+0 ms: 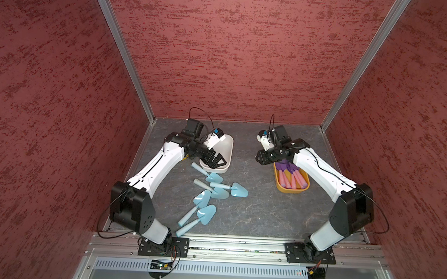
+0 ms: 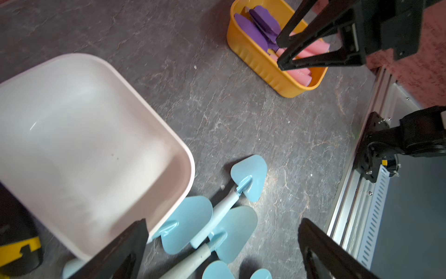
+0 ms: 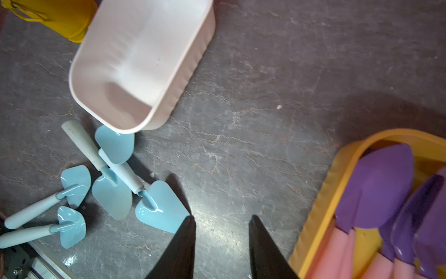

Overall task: Sort the small shovels by color and place them into the storage box
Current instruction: Pick up the shovel from the center of the board.

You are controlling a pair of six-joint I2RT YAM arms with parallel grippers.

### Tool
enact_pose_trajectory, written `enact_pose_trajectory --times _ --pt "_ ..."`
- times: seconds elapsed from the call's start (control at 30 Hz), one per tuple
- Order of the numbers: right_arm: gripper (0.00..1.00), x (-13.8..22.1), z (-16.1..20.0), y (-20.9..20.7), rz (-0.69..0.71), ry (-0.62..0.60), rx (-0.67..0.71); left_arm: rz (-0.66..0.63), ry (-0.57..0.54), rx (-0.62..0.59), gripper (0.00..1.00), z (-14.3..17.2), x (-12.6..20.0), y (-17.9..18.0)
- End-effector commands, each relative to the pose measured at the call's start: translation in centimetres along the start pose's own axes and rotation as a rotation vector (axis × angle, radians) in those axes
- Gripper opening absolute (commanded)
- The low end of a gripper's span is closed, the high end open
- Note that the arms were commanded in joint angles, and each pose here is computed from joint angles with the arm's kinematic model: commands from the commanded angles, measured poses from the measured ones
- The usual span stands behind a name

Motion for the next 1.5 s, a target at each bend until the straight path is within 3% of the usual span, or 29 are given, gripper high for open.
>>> enact_pose_trajectory --times 0.0,0.2,0.43,0.6,0.7,0.83,1.1,1.47 --pt "0.4 0.6 -0.9 1.9 -0.073 -0.116 -0.011 -0.046 0.106 -0.047 1.0 2.7 1.2 -1.4" --pt "0.4 0.1 -0.3 3.4 -0.149 -0.162 -0.028 -0.084 0.189 -0.199 1.0 6.7 2.7 -3.5" --pt "0.4 -0.1 0.2 3.6 -0.193 -0.18 -0.065 -0.05 0.256 -0.16 0.89 10.1 3.2 -6.1" --pt "0.4 -1.1 0.7 3.4 -0.198 -0.168 -0.081 -0.082 0.44 -0.169 0.79 13.3 1.7 -7.1" --pt "0.4 -1.5 1.0 3.5 -0.198 -0.156 -0.085 -0.058 0.484 -0.09 0.76 15.1 0.6 -7.4" --pt "0.41 -1.9 1.5 3.3 -0.194 -0.151 -0.092 -0.097 0.529 -0.089 0.73 17.1 -1.2 -7.3" --pt "0.41 -1.9 2.4 3.1 -0.184 -0.157 -0.11 -0.11 0.583 -0.106 0.68 18.9 -3.2 -8.3" --pt "0.41 -2.4 3.3 2.7 -0.169 -0.151 -0.125 -0.09 0.648 -0.18 0.51 19.2 -4.7 -9.4"
Point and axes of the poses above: each gripper's point midway between its finger pads, its own x axis back along the fingers, its own y axis along the line the jaws close on, z = x × y, the point moved 10 cm from there along x, back along the fingers, and after that the axes turned 10 degrees about -x, right-handed, at the moved point
